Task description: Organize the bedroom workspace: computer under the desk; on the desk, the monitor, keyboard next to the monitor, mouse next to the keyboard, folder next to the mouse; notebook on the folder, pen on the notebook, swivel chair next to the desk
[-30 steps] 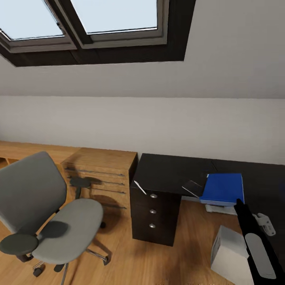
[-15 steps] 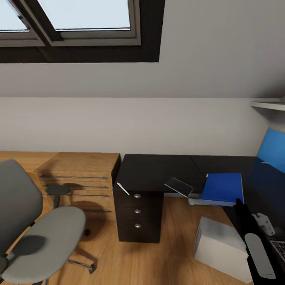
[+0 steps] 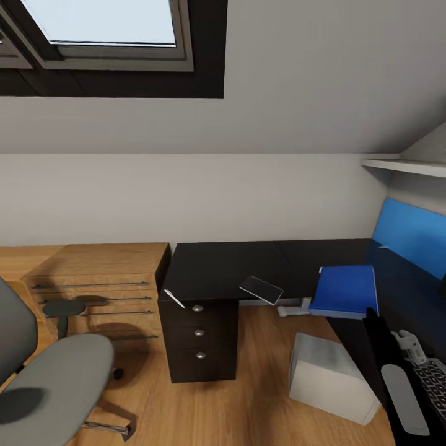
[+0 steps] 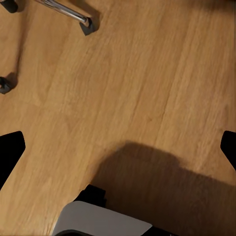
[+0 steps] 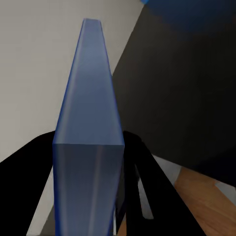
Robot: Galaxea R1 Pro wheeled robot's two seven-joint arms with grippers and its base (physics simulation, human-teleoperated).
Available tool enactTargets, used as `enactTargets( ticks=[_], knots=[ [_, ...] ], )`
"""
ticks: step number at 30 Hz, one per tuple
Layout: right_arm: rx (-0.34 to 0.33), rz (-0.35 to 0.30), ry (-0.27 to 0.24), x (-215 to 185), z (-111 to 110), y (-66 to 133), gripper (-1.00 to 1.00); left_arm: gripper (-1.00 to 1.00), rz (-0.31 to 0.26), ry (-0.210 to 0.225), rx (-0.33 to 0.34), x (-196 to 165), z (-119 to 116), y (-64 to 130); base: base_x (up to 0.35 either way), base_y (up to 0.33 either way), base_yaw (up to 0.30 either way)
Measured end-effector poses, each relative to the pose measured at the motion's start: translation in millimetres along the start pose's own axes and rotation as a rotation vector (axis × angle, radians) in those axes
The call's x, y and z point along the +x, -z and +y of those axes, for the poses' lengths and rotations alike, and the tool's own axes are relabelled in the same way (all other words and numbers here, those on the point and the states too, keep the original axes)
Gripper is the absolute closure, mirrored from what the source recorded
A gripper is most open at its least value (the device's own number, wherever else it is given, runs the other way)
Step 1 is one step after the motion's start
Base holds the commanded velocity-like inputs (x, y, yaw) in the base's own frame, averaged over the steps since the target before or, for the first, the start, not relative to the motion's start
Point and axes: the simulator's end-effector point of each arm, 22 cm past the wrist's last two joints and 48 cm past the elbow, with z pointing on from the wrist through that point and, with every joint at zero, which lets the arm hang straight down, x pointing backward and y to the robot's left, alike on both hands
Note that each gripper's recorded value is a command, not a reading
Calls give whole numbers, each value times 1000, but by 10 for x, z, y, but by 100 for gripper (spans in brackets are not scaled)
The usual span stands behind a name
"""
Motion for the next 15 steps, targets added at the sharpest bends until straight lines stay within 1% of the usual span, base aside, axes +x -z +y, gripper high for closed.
enactTargets(
  ticks=[2,4,5,7,8,10,13,14,15],
  knots=[
    [-24,6,3,34,65,-1,100,-100,0,0,0,1,0,0,0,0,-11],
    [-47,23,0,176,193,-33,100,-100,1,1,1,2,-4,1,0,0,-5],
    [-53,21,-3,198,234,-46,100,-100,1,1,1,2,-5,2,0,0,-3],
    [-62,-12,-23,204,333,-79,100,-100,1,1,1,3,-7,2,0,0,-2],
    [-58,-61,-44,169,361,-103,100,-100,0,0,2,3,-10,3,0,0,0],
    [-39,-129,-68,106,334,-135,100,-100,1,-1,2,5,-13,4,0,0,0],
    [-29,-172,-94,74,398,-226,100,-100,0,-2,2,4,-15,5,0,0,0],
    [-24,-175,-100,81,416,-259,100,-100,0,-2,3,4,-15,5,0,0,0],
    [-11,-176,-109,109,453,-337,100,-100,0,-2,3,4,-16,5,0,0,0]
  ],
)
